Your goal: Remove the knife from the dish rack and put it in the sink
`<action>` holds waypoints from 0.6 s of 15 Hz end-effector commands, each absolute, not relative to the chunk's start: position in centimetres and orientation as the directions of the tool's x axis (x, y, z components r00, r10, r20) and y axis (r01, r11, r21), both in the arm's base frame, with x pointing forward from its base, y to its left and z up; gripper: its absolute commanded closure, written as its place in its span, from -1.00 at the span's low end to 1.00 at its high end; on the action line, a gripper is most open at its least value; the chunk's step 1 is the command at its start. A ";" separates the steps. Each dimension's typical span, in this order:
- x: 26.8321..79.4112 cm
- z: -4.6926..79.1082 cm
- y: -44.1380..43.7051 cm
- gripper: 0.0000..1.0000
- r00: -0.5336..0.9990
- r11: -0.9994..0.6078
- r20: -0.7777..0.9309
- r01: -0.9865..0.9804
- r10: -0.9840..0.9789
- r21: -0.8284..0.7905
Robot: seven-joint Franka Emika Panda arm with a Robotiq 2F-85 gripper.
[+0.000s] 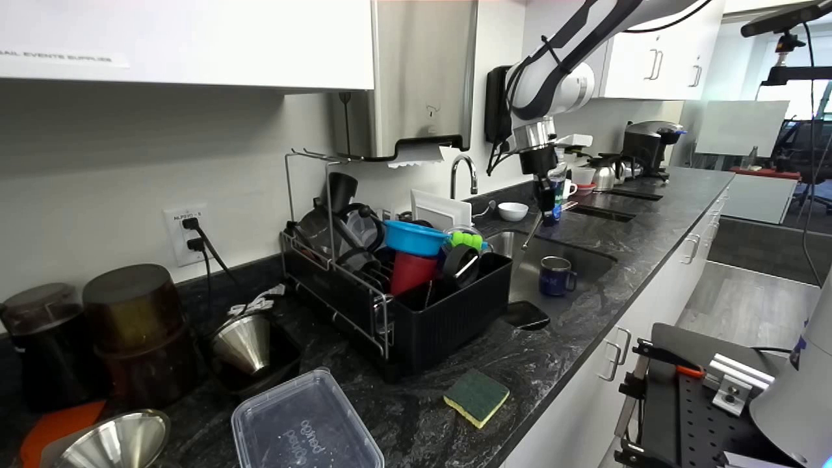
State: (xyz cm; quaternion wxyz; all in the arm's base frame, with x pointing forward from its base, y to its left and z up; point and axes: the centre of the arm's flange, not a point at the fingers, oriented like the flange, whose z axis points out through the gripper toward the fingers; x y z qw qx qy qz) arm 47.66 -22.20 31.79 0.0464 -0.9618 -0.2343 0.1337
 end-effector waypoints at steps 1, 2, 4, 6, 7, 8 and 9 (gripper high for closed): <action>47.8 31.8 -22.3 0.94 0.855 -0.886 -0.235 0.439 0.463 -0.150; 47.8 31.8 -22.3 0.74 0.855 -0.886 -0.235 0.439 0.463 -0.150; 47.8 31.8 -22.2 0.74 0.855 -0.886 -0.235 0.439 0.463 -0.150; 47.8 31.8 -22.2 0.74 0.855 -0.886 -0.235 0.439 0.463 -0.150; 47.8 31.8 -22.2 0.74 0.855 -0.886 -0.235 0.439 0.463 -0.150; 47.8 31.8 -22.2 0.74 0.855 -0.886 -0.235 0.439 0.463 -0.150; 47.8 31.8 -22.2 0.74 0.855 -0.886 -0.235 0.439 0.463 -0.150</action>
